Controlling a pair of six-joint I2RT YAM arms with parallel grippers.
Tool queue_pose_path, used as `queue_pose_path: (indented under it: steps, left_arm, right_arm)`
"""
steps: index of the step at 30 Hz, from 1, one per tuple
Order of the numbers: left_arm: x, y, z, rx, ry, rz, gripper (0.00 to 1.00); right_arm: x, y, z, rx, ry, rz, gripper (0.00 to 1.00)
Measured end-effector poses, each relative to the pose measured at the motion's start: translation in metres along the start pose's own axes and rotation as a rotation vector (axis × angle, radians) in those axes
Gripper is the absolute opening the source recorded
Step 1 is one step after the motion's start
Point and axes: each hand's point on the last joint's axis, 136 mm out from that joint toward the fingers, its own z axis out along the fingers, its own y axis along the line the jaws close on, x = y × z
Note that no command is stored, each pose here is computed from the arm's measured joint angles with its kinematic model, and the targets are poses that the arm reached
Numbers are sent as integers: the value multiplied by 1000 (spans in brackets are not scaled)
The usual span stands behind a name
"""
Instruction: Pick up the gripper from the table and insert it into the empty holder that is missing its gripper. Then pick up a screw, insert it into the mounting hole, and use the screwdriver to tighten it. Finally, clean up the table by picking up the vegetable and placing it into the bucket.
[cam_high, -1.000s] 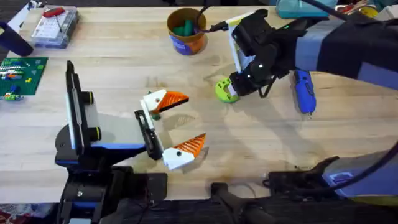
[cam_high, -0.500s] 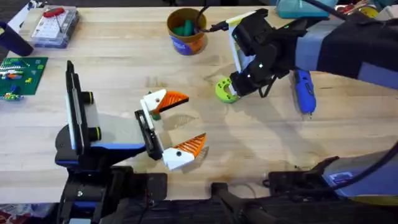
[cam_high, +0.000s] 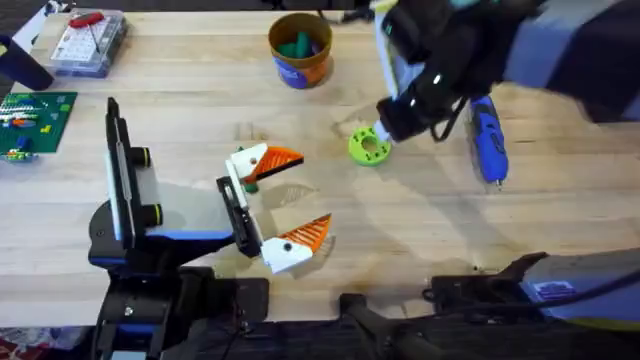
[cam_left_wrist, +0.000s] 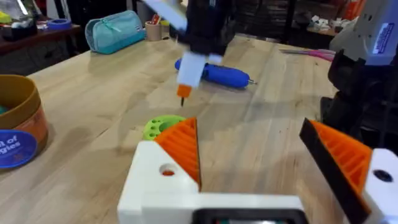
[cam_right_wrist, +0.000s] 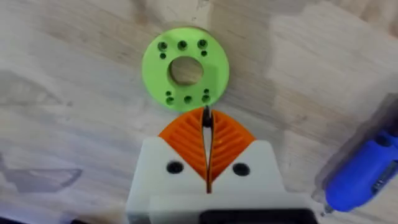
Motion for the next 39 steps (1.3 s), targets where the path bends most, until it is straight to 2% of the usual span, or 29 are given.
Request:
queue_pose_path:
  steps: [9, 15, 24, 31, 35, 39]
  left_arm:
    - [0, 0, 0, 0, 0, 0, 990]
    - [0, 0, 0, 0, 0, -1, 990]
    - [0, 0, 0, 0, 0, 0, 990]
    - [0, 0, 0, 0, 0, 0, 990]
    - [0, 0, 0, 0, 0, -1, 990]
    - [0, 0, 0, 0, 0, 0, 990]
  right_arm:
    - [-26, 1, -90, -10, -81, -44, 7]
    - [-26, 3, -140, -15, -109, -74, 7]
    - [-25, 39, -190, -52, -161, -226, 7]
    - [-50, 86, -204, -91, -205, -371, 7]
    - [-56, 126, -193, -139, -198, -485, 7]
    - [-50, 160, -177, -172, -161, -592, 7]
